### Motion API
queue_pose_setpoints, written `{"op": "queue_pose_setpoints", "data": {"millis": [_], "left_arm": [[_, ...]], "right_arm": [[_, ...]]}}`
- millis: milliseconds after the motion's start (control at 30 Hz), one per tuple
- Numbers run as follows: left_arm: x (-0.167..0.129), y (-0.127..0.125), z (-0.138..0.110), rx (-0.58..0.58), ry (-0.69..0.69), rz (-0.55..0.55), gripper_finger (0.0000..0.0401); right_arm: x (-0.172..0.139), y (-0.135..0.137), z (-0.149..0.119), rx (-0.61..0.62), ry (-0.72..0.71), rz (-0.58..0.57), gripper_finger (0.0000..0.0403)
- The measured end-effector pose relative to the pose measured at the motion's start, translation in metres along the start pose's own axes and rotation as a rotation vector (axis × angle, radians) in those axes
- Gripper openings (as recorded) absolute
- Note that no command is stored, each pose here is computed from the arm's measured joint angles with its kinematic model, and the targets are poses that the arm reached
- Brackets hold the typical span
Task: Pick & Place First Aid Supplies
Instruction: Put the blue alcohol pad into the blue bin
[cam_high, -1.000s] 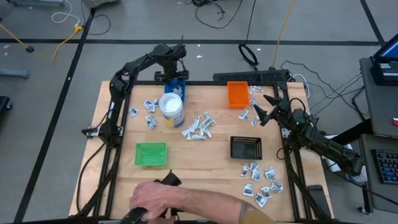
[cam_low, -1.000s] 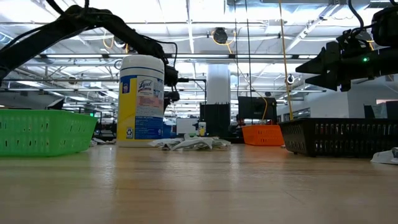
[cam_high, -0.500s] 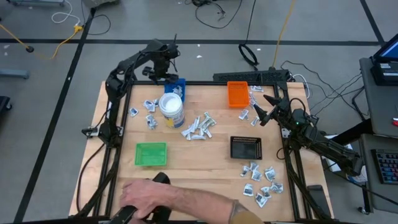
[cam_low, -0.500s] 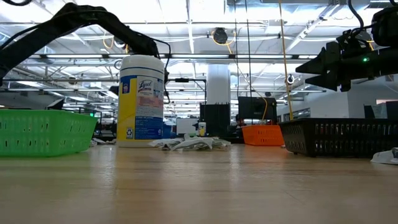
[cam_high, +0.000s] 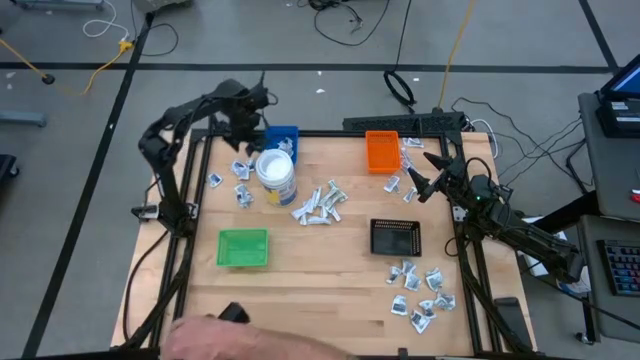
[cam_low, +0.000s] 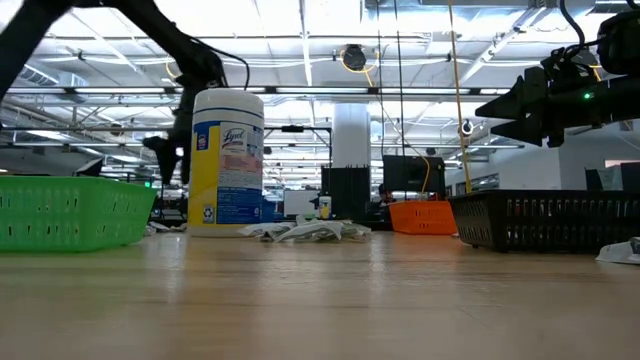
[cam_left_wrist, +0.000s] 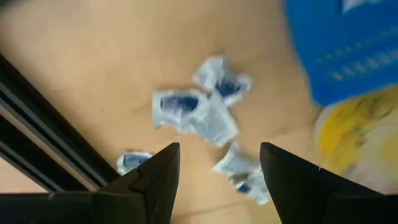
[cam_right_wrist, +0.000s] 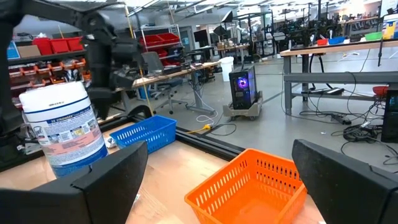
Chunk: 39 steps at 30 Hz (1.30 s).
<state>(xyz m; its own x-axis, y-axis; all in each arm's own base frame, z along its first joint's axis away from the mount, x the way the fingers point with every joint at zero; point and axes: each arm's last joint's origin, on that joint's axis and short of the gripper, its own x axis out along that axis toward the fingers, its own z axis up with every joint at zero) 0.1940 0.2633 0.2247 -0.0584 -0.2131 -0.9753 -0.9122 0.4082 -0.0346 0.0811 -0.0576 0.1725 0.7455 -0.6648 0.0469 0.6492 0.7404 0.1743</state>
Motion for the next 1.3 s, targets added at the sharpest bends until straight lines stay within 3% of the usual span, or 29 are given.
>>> {"op": "queue_pose_setpoints", "data": {"millis": [300,600,1133,1300], "left_arm": [[0.032,0.013,-0.052,0.038,-0.052,0.007,0.0228],[0.053,0.026,-0.088,-0.059,-0.129,-0.012,0.0228],[0.067,0.046,-0.104,-0.440,-0.124,-0.034,0.0228],[0.070,0.053,-0.103,-0.509,-0.134,-0.040,0.0228]], "right_arm": [[0.000,0.000,0.000,0.000,0.000,0.000,0.0393],[0.000,0.000,0.000,0.000,0.000,0.000,0.0393],[0.000,0.000,0.000,0.000,0.000,0.000,0.0393],[0.000,0.000,0.000,0.000,0.000,0.000,0.0393]]}}
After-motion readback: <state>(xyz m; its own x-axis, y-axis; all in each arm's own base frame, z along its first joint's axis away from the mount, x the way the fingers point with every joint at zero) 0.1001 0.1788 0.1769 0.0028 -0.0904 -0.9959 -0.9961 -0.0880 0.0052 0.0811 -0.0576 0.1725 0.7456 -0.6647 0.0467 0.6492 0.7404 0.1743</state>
